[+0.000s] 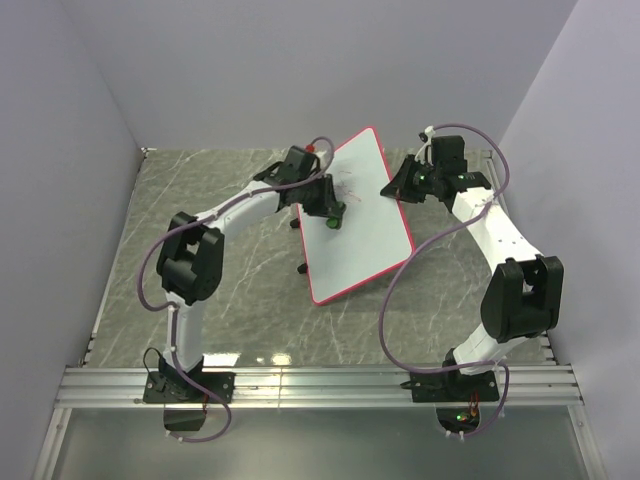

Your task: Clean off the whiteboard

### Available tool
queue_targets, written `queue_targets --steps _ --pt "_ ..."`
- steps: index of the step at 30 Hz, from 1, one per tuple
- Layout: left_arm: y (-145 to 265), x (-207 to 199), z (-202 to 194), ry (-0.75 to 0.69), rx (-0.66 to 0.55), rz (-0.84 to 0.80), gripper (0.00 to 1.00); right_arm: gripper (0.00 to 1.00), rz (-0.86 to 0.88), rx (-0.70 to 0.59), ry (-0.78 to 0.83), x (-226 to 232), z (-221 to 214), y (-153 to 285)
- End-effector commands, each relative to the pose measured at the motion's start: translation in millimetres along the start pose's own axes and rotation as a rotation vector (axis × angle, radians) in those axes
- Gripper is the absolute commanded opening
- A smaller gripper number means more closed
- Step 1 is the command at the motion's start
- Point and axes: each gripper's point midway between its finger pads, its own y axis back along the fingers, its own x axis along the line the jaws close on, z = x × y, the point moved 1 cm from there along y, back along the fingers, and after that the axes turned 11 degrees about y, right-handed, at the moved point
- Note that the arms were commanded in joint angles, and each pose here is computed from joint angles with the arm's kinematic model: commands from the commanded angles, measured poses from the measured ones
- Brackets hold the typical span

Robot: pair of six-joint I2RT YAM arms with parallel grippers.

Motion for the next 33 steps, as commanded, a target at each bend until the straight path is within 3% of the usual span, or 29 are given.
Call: queue_targets --steps 1,5,11,15,20,23,26,33 --pt "-5.9 -92.5 -34.0 -0.15 0.09 -0.188 0.0 0.0 -0.037 0.154 0.036 2.0 -43.9 -11.0" --pt "-5.7 -112.1 -25.0 -0.164 0.082 -0.227 0.0 0.0 -0.036 0.155 0.037 3.1 -47.3 -10.6" --pt "-29.4 -82.6 -12.9 -0.126 0.071 -0.136 0.0 0.0 -0.035 0.17 0.038 4.9 -55.1 -9.4" --pt "-44.1 -34.7 -9.9 -0.08 0.08 -0.04 0.0 0.0 -0.043 0.176 0.044 3.6 -58.3 -7.7" --pt "-48.0 59.5 -17.0 0.048 0.111 0.07 0.0 0.0 -0.056 0.18 0.061 1.8 -57.3 -5.0" --pt "-47.0 88.1 -22.3 0.073 0.125 0.102 0.0 0.0 -0.059 0.181 0.067 1.4 -56.8 -4.7" --pt "-46.6 86.3 -25.3 0.053 0.134 0.088 0.0 0.0 -0.059 0.187 0.063 0.2 -57.8 -7.7" --pt "-40.9 37.9 -25.0 -0.003 0.142 -0.01 0.0 0.0 -0.043 0.189 0.052 3.8 -54.5 -12.8"
